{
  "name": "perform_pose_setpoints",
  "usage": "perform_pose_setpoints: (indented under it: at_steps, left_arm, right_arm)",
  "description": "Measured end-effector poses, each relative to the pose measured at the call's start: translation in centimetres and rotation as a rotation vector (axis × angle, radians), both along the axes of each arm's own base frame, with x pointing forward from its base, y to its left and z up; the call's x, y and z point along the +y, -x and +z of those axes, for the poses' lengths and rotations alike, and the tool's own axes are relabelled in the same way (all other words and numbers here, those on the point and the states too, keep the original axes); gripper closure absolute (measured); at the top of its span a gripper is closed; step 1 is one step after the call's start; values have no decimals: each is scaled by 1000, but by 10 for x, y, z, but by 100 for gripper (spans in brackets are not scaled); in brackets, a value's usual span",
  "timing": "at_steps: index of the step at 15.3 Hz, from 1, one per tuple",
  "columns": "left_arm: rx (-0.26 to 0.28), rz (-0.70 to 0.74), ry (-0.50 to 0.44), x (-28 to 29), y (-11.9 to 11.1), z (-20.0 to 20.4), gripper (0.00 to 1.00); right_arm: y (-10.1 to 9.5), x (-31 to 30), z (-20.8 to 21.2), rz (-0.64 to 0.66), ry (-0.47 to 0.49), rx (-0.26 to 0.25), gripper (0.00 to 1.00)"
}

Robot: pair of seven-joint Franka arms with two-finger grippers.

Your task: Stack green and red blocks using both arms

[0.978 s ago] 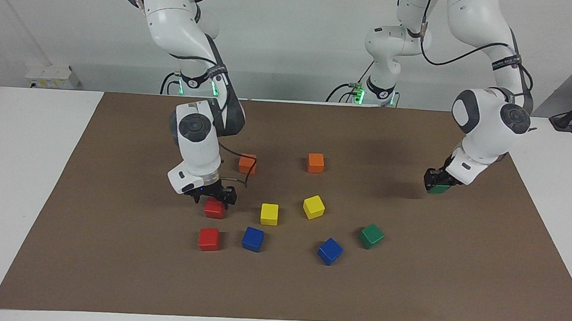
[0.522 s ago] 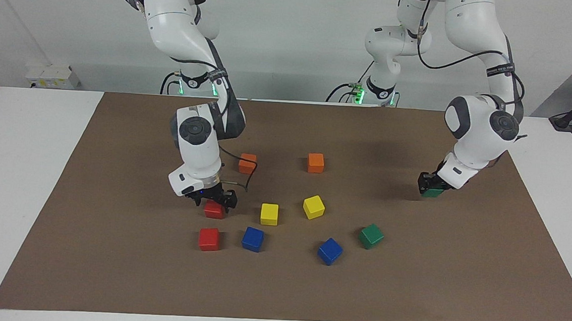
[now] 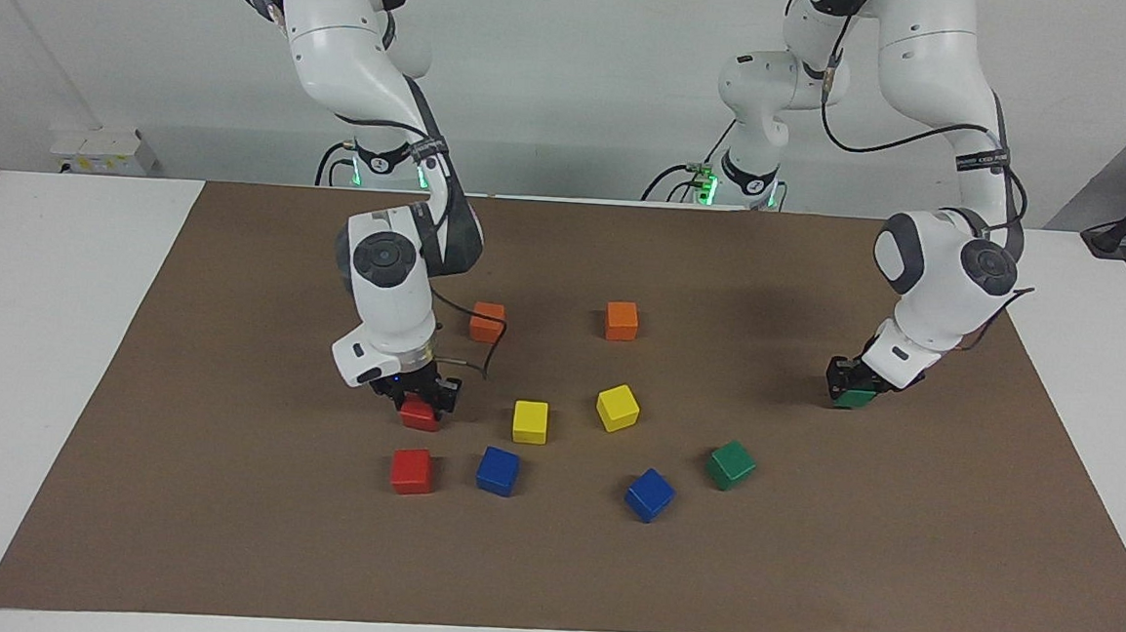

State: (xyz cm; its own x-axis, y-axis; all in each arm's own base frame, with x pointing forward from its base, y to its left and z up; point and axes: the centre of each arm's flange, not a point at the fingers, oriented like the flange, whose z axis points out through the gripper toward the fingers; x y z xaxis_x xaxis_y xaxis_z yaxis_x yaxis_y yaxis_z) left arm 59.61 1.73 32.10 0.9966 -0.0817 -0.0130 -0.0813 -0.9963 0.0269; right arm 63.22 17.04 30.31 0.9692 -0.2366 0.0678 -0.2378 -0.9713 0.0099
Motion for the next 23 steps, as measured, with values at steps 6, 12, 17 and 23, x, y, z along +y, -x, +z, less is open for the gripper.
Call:
perform_pose_setpoints:
  at_steps: [6,12,17,23]
  left_arm:
    - [12,45,0,7,1,-7,45]
    - [12,62,-1,7,3,-11,42]
    - [-22,64,-1,7,-4,-2,1]
    - [-51,206,20,-39,-55,94,0]
  right_arm:
    - [-3,-21,7,59,24,48,45]
    - [-5,-124,66,261,50,91,45]
    - [0,-162,40,278,46,71,45]
    - [13,-176,1,269,38,54,45]
